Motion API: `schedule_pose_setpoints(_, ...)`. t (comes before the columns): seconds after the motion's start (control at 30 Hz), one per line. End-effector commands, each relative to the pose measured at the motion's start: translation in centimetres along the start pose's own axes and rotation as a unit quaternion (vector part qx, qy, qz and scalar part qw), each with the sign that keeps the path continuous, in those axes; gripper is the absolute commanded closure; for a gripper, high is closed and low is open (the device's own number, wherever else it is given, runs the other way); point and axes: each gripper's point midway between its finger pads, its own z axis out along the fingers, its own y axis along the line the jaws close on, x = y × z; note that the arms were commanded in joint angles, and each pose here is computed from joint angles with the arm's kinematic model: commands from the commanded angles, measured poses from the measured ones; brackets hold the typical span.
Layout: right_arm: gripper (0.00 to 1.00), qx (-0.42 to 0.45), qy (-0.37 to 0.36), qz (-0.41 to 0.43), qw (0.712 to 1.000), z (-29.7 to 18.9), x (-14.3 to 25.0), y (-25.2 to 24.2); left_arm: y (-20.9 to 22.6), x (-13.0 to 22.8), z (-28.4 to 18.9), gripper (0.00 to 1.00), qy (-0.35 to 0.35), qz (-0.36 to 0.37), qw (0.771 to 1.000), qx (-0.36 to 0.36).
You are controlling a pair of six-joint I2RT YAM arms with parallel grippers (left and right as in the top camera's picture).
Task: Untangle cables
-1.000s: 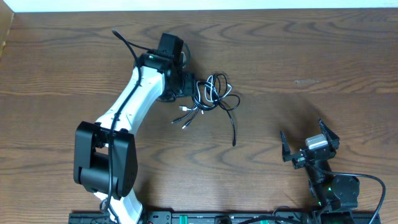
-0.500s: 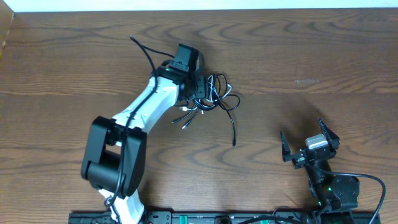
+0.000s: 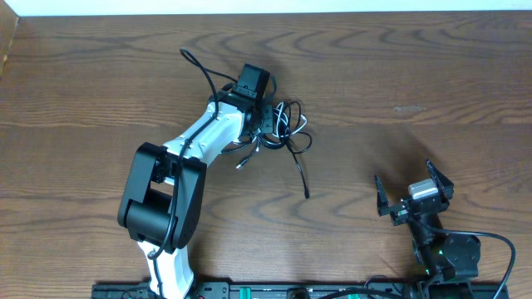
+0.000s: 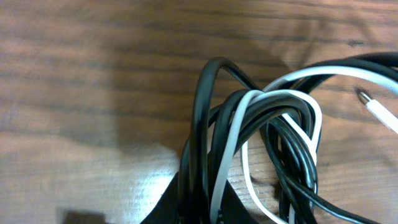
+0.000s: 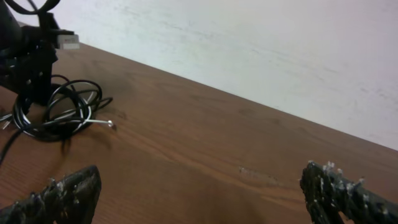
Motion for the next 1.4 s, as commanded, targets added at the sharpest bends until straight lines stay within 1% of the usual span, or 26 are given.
schedule_pose_setpoints(0.0,0.01,0.001,0.001,0.001,1.000,0.0,0.1,0.0,-2.0,0.9,0.2,0.92,0.016,0.118,0.991,0.058)
schedule_pose_setpoints(0.1,0.01,0.001,0.001,0.001,1.000,0.0,0.1,0.0,-4.7,2.2,-0.5,0.92,0.031,0.184,0.971,0.147)
schedule_pose_setpoints(0.13,0.01,0.001,0.001,0.001,1.000,0.0,0.1,0.0,-5.2,2.5,-0.7,0.92,0.035,0.195,0.966,0.164)
schedule_pose_setpoints(0.17,0.01,0.001,0.001,0.001,1.000,0.0,0.1,0.0,-5.5,2.7,-0.8,0.92,0.038,0.202,0.963,0.175)
schedule_pose_setpoints(0.3,0.01,0.001,0.001,0.001,1.000,0.0,0.1,0.0,-5.2,3.0,-0.8,0.91,0.043,0.200,0.964,0.172)
schedule_pose_setpoints(0.33,0.01,0.001,0.001,0.001,1.000,0.0,0.1,0.0,-5.2,3.0,-0.8,0.86,0.045,0.199,0.964,0.171)
schedule_pose_setpoints(0.37,0.01,0.001,0.001,0.001,1.000,0.0,0.1,0.0,-5.1,3.1,-0.8,0.74,0.046,0.199,0.964,0.169)
schedule_pose_setpoints(0.43,0.01,0.001,0.001,0.001,1.000,0.0,0.1,0.0,-5.1,3.2,-0.8,0.65,0.049,0.199,0.964,0.168)
schedule_pose_setpoints(0.47,0.01,0.001,0.001,0.001,1.000,0.0,0.1,0.0,-5.0,3.2,-0.8,0.54,0.050,0.198,0.965,0.167)
schedule_pose_setpoints(0.5,0.01,0.001,0.001,0.001,1.000,0.0,0.1,0.0,-4.8,3.2,-0.7,0.41,0.049,0.199,0.965,0.161)
schedule_pose_setpoints(0.57,0.01,0.001,0.001,0.001,1.000,0.0,0.1,0.0,-4.2,3.1,-0.5,0.30,0.049,0.200,0.968,0.143)
schedule_pose_setpoints(0.67,0.01,0.001,0.001,0.001,1.000,0.0,0.1,0.0,-2.8,2.7,-0.1,0.19,0.046,0.190,0.976,0.098)
schedule_pose_setpoints(0.77,0.01,0.001,0.001,0.001,1.000,0.0,0.1,0.0,-0.6,2.2,0.2,0.17,0.043,0.159,0.986,0.034)
schedule_pose_setpoints(0.8,0.01,0.001,0.001,0.001,1.000,0.0,0.1,0.0,-0.1,2.1,0.2,0.17,0.043,0.154,0.987,0.023)
schedule_pose_setpoints(0.97,0.01,0.001,0.001,0.001,1.000,0.0,0.1,0.0,0.6,1.9,0.1,0.17,0.044,0.126,0.991,0.022)
schedule_pose_setpoints(1.1,0.01,0.001,0.001,0.001,1.000,0.0,0.1,0.0,2.6,1.1,0.0,0.17,0.041,0.005,0.999,0.016)
schedule_pose_setpoints(1.17,0.01,0.001,0.001,0.001,1.000,0.0,0.1,0.0,2.0,0.9,-0.3,0.16,0.047,-0.013,0.997,0.066)
schedule_pose_setpoints(1.2,0.01,0.001,0.001,0.001,1.000,0.0,0.1,0.0,1.3,0.7,-0.7,0.16,0.051,-0.020,0.992,0.110)
schedule_pose_setpoints(1.27,0.01,0.001,0.001,0.001,1.000,0.0,0.1,0.0,0.8,0.2,-1.6,0.16,0.051,-0.034,0.984,0.169)
schedule_pose_setpoints(1.37,0.01,0.001,0.001,0.001,1.000,0.0,0.1,0.0,1.5,-0.6,-2.8,0.16,0.047,-0.064,0.972,0.220)
